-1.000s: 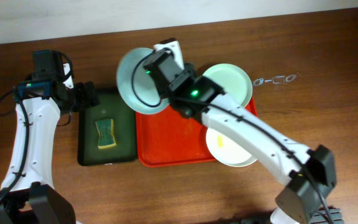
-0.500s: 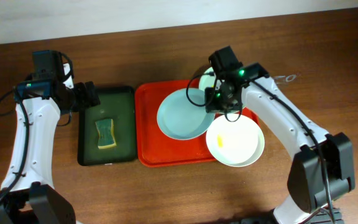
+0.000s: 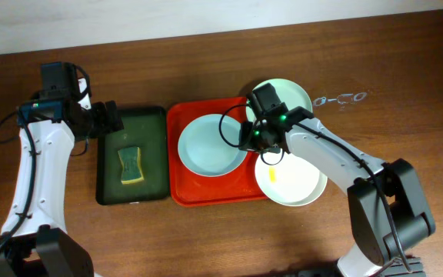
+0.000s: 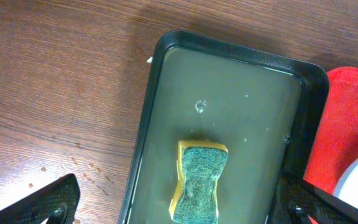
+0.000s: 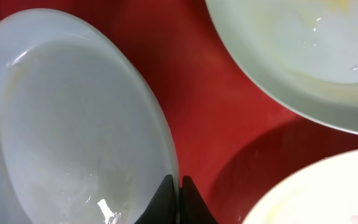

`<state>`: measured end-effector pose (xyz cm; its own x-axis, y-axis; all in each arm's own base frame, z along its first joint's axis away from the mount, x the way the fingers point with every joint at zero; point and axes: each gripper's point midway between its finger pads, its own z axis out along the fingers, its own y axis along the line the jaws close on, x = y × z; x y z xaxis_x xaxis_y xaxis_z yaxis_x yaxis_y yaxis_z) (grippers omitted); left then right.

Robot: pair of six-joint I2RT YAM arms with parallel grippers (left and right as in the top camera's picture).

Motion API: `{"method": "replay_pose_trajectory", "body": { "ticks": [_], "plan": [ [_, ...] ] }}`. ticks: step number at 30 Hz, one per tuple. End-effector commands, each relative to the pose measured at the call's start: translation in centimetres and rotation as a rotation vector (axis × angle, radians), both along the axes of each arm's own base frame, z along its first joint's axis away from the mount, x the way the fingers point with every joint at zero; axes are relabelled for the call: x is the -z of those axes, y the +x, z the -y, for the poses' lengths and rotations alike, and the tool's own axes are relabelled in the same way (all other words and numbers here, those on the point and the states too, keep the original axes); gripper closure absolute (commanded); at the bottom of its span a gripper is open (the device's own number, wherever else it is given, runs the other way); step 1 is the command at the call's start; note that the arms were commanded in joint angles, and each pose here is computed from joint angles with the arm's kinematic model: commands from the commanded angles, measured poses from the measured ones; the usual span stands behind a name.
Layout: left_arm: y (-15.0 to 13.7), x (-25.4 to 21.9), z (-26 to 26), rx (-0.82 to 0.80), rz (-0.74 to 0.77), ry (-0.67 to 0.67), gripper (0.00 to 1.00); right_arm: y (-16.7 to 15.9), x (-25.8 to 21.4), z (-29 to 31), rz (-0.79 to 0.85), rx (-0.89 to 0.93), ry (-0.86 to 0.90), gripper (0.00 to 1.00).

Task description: Clean dirty plates on tray and stack at the side

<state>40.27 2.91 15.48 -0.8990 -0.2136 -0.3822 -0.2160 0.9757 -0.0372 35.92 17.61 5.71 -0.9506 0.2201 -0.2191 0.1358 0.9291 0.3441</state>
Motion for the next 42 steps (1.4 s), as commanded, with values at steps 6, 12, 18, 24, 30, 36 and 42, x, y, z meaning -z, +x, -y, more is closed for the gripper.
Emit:
{"method": "replay_pose_trajectory", "body": {
  "ticks": [6,12,18,24,30,36,42],
  "plan": [
    [0.2,-1.0,-0.1,-0.012,0.026,-0.004,0.01,0.0,-0.3,-0.8,0.028,-0.002,-0.007,0.96],
    [0.2,-1.0,-0.1,-0.012,0.026,-0.004,0.01,1.3,-2.9,0.5,0.093,0.030,0.016,0.96],
    [0.2,-1.0,-0.1,-0.012,0.026,-0.004,0.01,3.1,-12.1,15.5,0.261,0.376,0.126,0.96],
    [0.2,-1.0,-0.1,-0.012,0.026,-0.004,0.01,-3.5,-7.4,33.7,0.061,0.855,-0.042,0.96],
    [0.2,-1.0,-0.1,-0.012,0.026,-0.004,0.01,-6.5,1.4,36.4,-0.230,0.912,-0.110,0.96],
    [0.2,-1.0,-0.1,-0.012,0.026,-0.004,0.01,-6.2,4.6,35.1,-0.306,0.840,-0.101,0.96],
    [0.2,-1.0,-0.1,-0.012,0.026,-0.004,0.01,-6.1,3.6,32.5,-0.341,0.641,-0.131,0.54]
  ]
}}
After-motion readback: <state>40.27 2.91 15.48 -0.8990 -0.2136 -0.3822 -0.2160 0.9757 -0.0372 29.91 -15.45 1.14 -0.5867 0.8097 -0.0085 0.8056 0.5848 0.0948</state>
